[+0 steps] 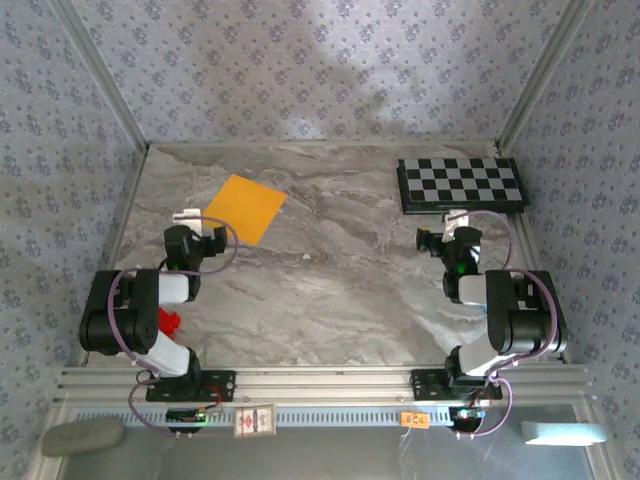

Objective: Fold a paper plane with a square sheet of paper (pick it up from the middle)
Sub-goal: Move the square sheet of paper to the center of the table.

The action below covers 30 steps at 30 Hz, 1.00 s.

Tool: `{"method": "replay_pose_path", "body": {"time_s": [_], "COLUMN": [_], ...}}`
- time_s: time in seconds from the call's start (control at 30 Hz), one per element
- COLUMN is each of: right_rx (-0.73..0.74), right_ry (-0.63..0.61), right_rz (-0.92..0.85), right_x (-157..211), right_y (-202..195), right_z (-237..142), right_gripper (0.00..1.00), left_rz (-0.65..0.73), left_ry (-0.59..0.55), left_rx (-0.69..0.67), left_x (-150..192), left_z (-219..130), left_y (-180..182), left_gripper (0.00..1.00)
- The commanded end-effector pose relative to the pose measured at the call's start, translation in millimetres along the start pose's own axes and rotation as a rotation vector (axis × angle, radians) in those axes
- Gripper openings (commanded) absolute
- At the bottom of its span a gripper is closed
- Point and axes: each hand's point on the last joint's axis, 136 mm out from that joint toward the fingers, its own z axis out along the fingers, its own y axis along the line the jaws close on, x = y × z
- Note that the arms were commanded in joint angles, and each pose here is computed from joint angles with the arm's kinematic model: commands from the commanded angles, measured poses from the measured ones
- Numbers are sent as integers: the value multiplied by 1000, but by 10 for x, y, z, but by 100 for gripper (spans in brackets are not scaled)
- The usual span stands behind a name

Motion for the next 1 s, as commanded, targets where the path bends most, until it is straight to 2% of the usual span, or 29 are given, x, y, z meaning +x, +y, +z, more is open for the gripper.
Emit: {"method": "replay_pose_path", "body": {"time_s": [0.0, 0.97], "right_rx": [-5, -8], "right_ry": [-13, -23], "right_rz": [16, 16], "right_x": [-68, -96], "right_y": [-4, -1], "right_z": [37, 19], "right_gripper": [100, 100], "left_rz": [-17, -19], "left_ry": [-8, -17], "left_rx": [1, -2], "left_x": [-42, -59], "left_z": [27, 17], "left_y": [17, 25], "left_gripper": [100, 100]}}
